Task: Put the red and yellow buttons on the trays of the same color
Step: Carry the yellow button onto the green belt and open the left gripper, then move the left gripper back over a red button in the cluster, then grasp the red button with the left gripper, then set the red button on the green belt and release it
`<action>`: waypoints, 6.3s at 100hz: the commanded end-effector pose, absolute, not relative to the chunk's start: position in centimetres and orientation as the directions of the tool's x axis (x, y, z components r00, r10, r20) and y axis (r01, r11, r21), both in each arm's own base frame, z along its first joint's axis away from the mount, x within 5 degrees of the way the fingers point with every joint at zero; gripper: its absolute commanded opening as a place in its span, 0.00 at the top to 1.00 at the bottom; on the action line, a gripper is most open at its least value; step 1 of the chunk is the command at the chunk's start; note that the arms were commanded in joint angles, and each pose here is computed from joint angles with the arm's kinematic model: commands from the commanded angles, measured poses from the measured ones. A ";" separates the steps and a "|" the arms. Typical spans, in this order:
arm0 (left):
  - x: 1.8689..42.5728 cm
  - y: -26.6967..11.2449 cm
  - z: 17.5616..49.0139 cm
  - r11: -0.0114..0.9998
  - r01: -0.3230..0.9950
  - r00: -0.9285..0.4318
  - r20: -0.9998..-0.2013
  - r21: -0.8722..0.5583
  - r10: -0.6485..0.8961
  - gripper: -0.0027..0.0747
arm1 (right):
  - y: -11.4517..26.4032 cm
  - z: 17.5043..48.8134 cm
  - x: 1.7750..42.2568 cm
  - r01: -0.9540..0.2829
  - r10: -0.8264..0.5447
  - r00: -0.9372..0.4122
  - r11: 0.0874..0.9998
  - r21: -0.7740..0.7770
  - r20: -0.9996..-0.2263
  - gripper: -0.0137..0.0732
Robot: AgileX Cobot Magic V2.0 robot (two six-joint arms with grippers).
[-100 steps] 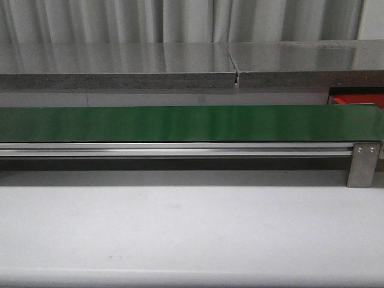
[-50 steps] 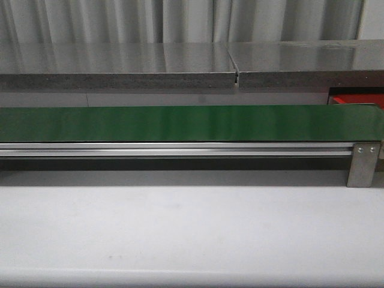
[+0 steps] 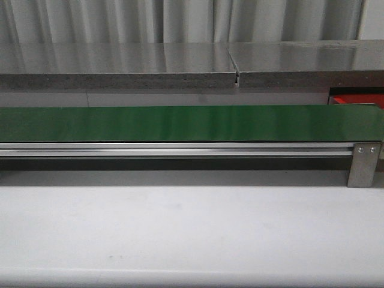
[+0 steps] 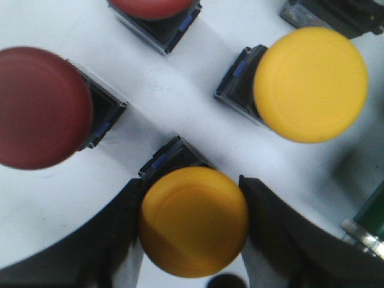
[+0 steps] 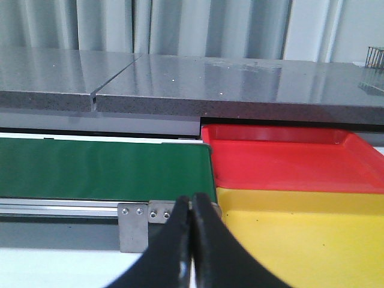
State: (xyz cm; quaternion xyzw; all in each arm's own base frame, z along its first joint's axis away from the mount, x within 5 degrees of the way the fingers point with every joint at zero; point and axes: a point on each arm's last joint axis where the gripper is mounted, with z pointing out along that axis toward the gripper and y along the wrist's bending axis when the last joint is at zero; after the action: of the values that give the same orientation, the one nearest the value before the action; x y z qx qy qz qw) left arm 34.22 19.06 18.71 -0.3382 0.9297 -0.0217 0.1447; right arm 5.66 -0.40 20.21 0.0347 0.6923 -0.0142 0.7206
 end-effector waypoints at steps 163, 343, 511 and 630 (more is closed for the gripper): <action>40.4 9.6 30.0 0.918 -0.324 -0.817 -0.422 -0.227 -0.393 0.36 | -0.4 21.7 5.3 0.066 0.009 0.153 0.998 0.020 -0.988 0.98; 29.9 23.5 30.4 0.743 -0.653 -0.659 -0.377 -0.143 -0.651 0.27 | -0.4 21.7 5.3 0.066 0.009 0.153 0.998 0.020 -0.988 0.98; 33.6 25.6 24.5 0.733 -0.653 -0.629 -0.401 -0.192 -0.666 0.74 | -0.4 21.7 5.3 0.066 0.010 0.147 0.998 0.020 -0.989 0.98; 40.6 10.7 32.7 0.947 -0.268 -0.802 -0.503 -0.178 -0.322 0.75 | -0.4 21.7 5.3 0.066 0.010 0.147 0.998 0.020 -0.989 0.98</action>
State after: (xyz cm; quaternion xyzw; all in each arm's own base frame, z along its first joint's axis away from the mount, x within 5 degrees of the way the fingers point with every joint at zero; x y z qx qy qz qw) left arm 40.54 11.77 30.03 -0.1673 0.9583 -0.0454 0.2272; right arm 5.66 -0.41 20.17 0.0349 0.6939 -0.0143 0.7190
